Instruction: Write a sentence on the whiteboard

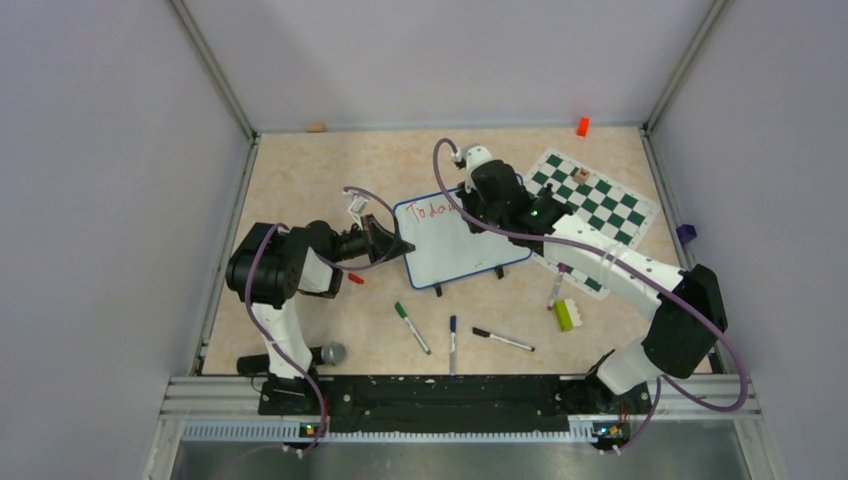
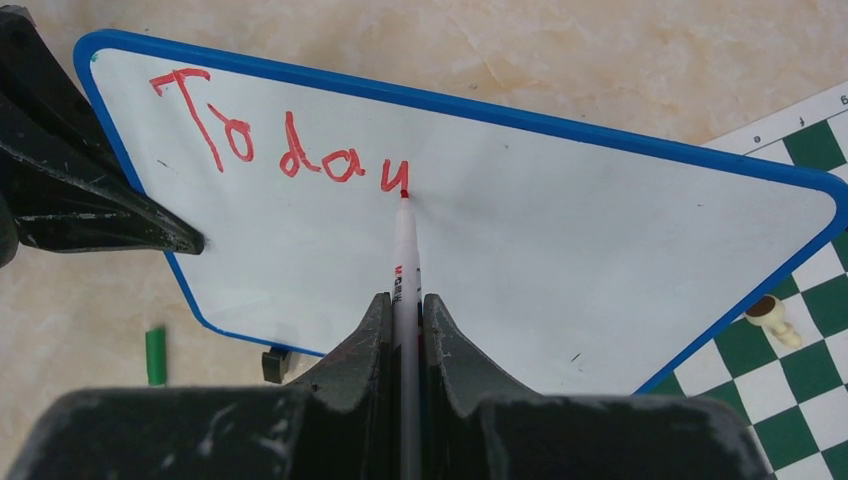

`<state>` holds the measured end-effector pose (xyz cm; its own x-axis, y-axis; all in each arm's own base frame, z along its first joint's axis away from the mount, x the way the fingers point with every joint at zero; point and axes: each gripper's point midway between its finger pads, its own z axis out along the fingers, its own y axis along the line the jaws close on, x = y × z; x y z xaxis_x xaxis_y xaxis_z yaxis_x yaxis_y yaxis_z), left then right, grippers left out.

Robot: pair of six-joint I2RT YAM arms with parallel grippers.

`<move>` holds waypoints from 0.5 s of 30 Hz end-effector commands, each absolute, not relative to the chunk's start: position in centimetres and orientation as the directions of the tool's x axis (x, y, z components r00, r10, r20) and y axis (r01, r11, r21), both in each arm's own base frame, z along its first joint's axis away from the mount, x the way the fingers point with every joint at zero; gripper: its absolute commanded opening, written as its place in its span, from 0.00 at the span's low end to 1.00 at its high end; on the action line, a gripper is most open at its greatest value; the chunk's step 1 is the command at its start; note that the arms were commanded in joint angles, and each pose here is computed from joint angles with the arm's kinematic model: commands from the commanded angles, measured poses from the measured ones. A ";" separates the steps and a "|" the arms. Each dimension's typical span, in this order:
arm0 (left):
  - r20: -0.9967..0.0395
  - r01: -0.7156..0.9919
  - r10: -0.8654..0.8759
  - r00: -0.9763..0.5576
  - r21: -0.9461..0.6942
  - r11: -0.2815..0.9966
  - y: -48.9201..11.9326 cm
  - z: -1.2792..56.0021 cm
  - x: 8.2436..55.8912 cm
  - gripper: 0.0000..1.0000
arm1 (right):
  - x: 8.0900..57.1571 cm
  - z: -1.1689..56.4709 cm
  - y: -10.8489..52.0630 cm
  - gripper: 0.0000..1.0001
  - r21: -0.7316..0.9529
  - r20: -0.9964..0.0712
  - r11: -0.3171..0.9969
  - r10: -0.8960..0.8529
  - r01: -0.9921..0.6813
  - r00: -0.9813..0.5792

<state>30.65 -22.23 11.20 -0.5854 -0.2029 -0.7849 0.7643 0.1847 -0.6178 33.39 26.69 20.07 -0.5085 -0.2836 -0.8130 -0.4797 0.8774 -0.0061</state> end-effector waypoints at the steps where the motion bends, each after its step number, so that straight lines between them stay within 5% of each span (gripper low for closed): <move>1: -0.873 0.867 -0.152 -0.463 -0.482 0.127 -22.6 11.9 29.4 0.00 | 33.5 19.9 25.7 0.00 -0.007 -0.812 0.885 -0.277 -0.466 -0.514; 15: -0.872 0.865 -0.152 -0.466 -0.485 0.128 -22.6 11.8 29.4 0.00 | 33.1 20.6 27.2 0.00 0.045 -0.824 0.856 -0.260 -0.516 -0.504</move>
<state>30.60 -22.25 11.21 -0.5845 -0.2009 -0.7861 0.7661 0.1826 -0.6163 32.46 26.85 19.13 -0.5323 -0.2985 -0.7922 -0.5120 0.8588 0.0204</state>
